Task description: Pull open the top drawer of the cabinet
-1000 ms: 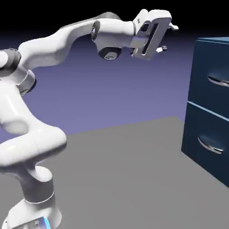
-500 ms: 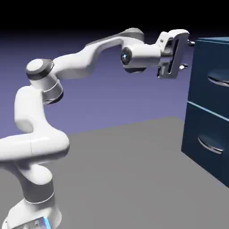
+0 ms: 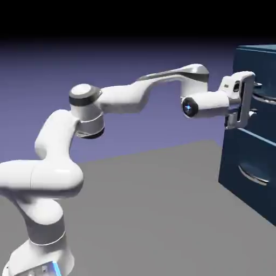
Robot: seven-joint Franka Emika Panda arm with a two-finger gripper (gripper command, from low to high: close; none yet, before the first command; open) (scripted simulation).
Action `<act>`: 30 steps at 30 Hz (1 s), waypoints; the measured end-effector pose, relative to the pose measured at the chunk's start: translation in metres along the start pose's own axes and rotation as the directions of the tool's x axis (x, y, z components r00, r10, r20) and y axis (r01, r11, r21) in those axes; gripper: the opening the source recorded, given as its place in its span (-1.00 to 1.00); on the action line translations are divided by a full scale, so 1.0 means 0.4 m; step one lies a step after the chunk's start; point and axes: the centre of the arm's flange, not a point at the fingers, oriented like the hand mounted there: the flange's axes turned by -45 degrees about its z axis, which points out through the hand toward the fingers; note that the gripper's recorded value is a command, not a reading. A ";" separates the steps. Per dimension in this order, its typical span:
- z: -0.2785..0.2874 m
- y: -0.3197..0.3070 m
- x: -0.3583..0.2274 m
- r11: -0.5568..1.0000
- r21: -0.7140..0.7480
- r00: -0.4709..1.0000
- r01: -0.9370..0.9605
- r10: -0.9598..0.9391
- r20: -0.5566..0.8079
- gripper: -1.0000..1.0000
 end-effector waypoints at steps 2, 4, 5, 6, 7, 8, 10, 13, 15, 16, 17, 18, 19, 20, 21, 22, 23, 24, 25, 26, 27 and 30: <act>0.028 -0.002 -0.001 1.000 0.000 1.000 -0.001 0.001 0.000 -1.00; 0.028 -0.002 -0.001 1.000 0.000 1.000 -0.001 0.001 0.000 -1.00; 0.010 -0.002 -0.001 1.000 0.000 1.000 -0.001 0.001 0.000 -1.00; -0.008 -0.002 -0.001 1.000 0.001 1.000 -0.002 0.002 0.000 -1.00; -0.027 -0.002 -0.001 1.000 0.001 1.000 -0.002 0.002 0.000 -1.00; -0.046 -0.002 -0.001 1.000 0.001 1.000 -0.002 0.002 0.000 -1.00; -0.086 -0.002 -0.001 1.000 0.001 1.000 -0.002 0.002 0.000 -1.00; -0.150 -0.002 -0.001 1.000 0.001 1.000 -0.002 0.002 0.000 -1.00; -0.195 -0.002 -0.001 1.000 0.001 1.000 -0.002 0.002 0.000 -1.00; -0.218 -0.002 -0.001 1.000 0.002 1.000 -0.002 0.002 0.000 -1.00; -0.242 -0.002 -0.001 1.000 0.002 1.000 -0.002 0.002 0.000 -1.00; -0.266 -0.002 -0.001 1.000 0.002 1.000 -0.001 0.001 0.000 -1.00; -0.291 -0.002 -0.001 1.000 0.002 1.000 -0.001 0.001 0.000 -1.00; -0.316 -0.002 -0.001 1.000 0.002 1.000 -0.001 0.001 0.000 -1.00; -0.342 -0.002 -0.001 1.000 0.002 1.000 -0.001 0.001 0.000 -1.00; -0.368 -0.002 -0.001 1.000 0.002 1.000 -0.001 0.001 0.000 -1.00; -0.395 -0.002 -0.001 1.000 0.002 1.000 -0.001 0.001 0.000 -1.00; -0.422 -0.002 -0.001 1.000 0.002 1.000 -0.001 0.001 0.000 -1.00; -0.449 -0.002 -0.001 1.000 0.002 1.000 -0.001 0.001 0.000 -1.00; -0.477 -0.002 -0.001 1.000 0.002 1.000 -0.001 0.001 0.000 -1.00; -0.506 -0.002 -0.001 1.000 0.002 1.000 -0.001 0.001 0.000 -1.00; -0.594 -0.002 -0.001 1.000 0.002 1.000 -0.001 0.001 0.000 -1.00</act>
